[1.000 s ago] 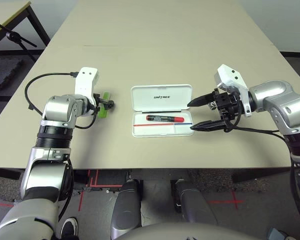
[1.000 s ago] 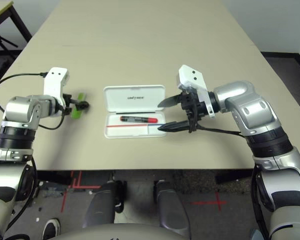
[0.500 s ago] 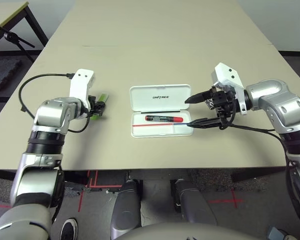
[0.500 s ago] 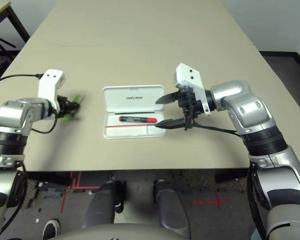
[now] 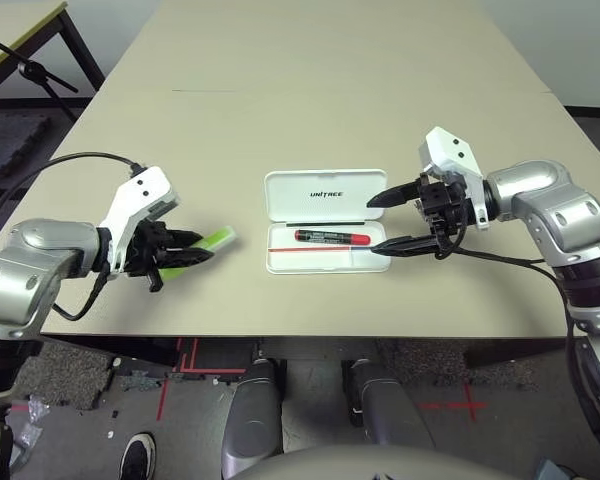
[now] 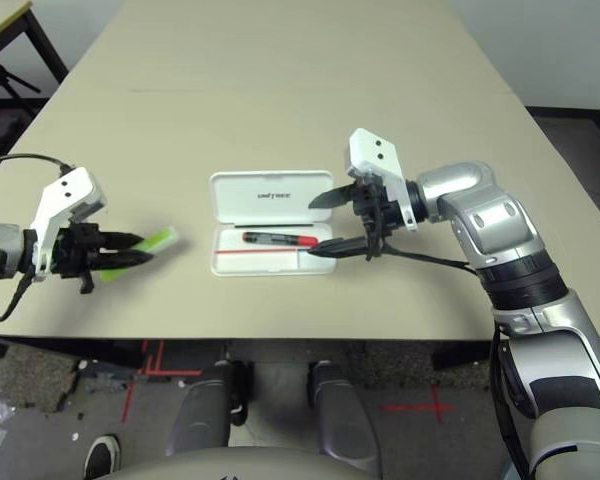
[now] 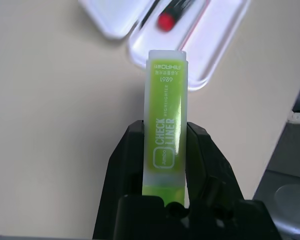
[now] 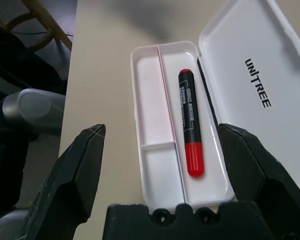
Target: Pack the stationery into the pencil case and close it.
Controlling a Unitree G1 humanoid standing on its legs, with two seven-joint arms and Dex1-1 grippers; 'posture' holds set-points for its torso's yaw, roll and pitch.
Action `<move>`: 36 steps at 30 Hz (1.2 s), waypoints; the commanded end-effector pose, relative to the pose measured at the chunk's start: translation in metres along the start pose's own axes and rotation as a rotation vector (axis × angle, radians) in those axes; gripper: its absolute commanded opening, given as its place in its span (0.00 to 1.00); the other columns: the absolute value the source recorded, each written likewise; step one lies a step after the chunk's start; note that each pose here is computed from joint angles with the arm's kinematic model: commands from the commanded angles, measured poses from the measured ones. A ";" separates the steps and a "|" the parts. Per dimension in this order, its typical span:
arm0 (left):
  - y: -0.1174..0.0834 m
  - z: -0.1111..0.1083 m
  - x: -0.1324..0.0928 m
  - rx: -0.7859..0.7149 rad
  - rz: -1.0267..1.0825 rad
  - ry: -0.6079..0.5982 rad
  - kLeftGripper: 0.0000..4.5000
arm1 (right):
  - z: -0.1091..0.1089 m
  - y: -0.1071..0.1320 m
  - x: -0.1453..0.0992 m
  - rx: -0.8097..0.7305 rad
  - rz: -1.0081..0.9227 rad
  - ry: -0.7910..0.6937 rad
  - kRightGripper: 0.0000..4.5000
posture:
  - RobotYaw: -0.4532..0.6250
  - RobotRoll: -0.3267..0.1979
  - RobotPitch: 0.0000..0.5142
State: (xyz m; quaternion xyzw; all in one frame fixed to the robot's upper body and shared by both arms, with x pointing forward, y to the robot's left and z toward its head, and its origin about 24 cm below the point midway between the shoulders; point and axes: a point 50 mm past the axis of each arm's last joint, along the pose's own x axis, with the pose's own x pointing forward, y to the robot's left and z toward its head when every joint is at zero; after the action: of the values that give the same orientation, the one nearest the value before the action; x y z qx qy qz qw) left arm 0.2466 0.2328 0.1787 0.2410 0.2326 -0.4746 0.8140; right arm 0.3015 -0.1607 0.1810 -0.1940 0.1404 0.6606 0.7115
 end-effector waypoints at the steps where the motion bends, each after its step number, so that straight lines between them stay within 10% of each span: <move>1: -0.007 0.016 0.005 0.060 -0.035 -0.007 0.24 | -0.006 0.001 -0.002 0.021 0.011 0.034 1.00 | 0.44 0.62 0.31; 36: -0.031 0.060 0.107 0.334 -0.211 0.033 0.24 | -0.021 0.013 -0.017 0.067 -0.057 0.112 1.00 | 0.36 0.62 0.31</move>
State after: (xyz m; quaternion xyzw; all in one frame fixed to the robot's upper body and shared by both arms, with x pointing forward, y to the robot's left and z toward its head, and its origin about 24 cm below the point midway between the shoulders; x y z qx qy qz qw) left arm 0.2738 0.1143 0.1568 0.3442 0.1869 -0.5819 0.7128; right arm 0.2907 -0.1837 0.1688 -0.2076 0.1946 0.6256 0.7264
